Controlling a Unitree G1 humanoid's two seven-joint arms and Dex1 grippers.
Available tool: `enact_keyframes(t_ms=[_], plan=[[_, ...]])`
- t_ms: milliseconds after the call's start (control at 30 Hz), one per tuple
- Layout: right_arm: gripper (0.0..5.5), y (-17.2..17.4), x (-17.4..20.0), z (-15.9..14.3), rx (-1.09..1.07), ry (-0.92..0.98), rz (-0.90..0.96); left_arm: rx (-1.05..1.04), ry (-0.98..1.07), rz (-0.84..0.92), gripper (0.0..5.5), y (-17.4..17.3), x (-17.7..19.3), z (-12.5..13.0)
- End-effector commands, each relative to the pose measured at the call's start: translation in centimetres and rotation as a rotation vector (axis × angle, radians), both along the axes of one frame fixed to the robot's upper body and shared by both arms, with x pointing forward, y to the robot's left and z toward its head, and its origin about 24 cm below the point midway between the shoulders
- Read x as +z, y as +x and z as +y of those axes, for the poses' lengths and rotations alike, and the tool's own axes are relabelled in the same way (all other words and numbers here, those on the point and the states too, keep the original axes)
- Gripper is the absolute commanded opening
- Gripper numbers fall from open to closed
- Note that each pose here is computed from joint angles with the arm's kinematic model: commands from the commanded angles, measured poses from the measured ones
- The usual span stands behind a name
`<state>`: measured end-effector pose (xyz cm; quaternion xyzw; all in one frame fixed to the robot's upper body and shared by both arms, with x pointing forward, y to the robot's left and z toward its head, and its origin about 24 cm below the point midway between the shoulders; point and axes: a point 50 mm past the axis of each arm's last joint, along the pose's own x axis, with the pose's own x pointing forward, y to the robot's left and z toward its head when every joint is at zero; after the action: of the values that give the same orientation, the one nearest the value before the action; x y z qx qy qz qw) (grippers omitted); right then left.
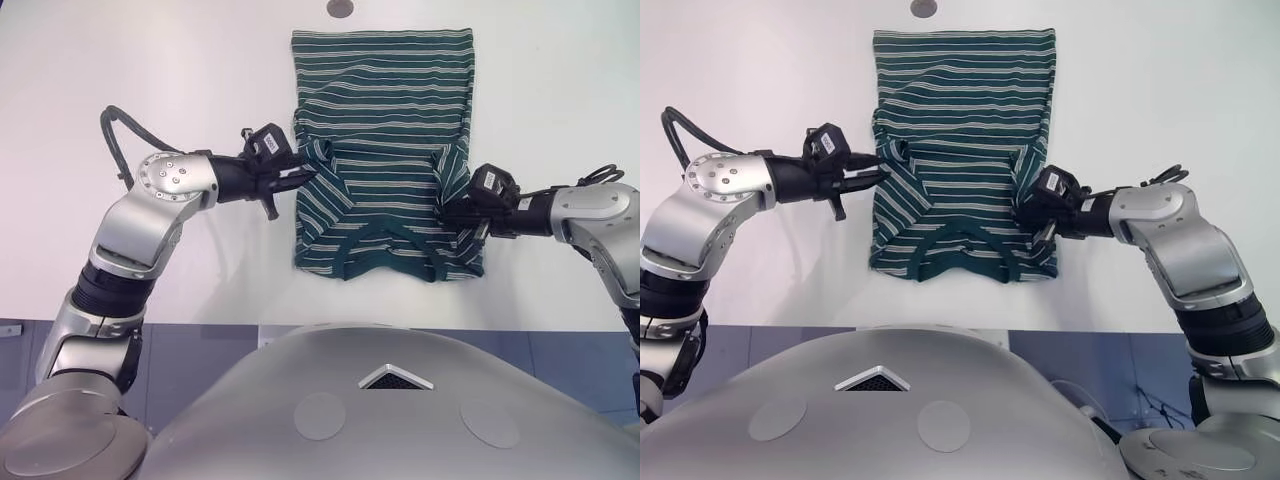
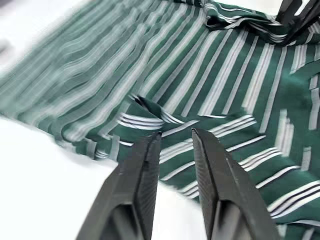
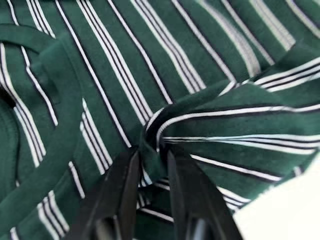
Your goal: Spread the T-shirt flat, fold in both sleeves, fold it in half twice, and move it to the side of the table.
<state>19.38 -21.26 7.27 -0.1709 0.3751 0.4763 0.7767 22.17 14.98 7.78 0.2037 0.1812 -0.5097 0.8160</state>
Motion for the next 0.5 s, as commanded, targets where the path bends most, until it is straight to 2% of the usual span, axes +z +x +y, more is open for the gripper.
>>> enact_keyframes(t_ms=[33, 100, 167, 300, 400, 500], plan=[[1.69, 0.4, 5.1, -1.7, 0.098, 0.055, -0.184, -0.177, 0.120, -0.061, 1.86, -2.8, -1.0, 1.9], [2.06, -0.9, 5.8, -3.2, 0.192, 0.027, -0.235, -0.277, 0.212, -0.070, 2.19, -4.7, -2.0, 3.6], [2.09, -2.2, 5.0, -4.3, 0.293, -0.056, -0.245, -0.333, 0.280, -0.094, 2.49, -5.6, -2.6, 5.1], [2.09, -5.0, 1.4, -6.7, 0.562, -0.253, -0.272, -0.457, 0.403, -0.198, 2.49, -6.3, -4.2, 7.0], [2.09, -6.0, -0.8, -6.7, 0.731, -0.290, -0.389, -0.528, 0.401, -0.253, 2.49, -7.2, -6.0, 6.5], [2.09, -5.9, -1.9, -5.4, 0.762, -0.240, -0.578, -0.519, 0.341, -0.294, 2.49, -6.8, -6.9, 5.4]])
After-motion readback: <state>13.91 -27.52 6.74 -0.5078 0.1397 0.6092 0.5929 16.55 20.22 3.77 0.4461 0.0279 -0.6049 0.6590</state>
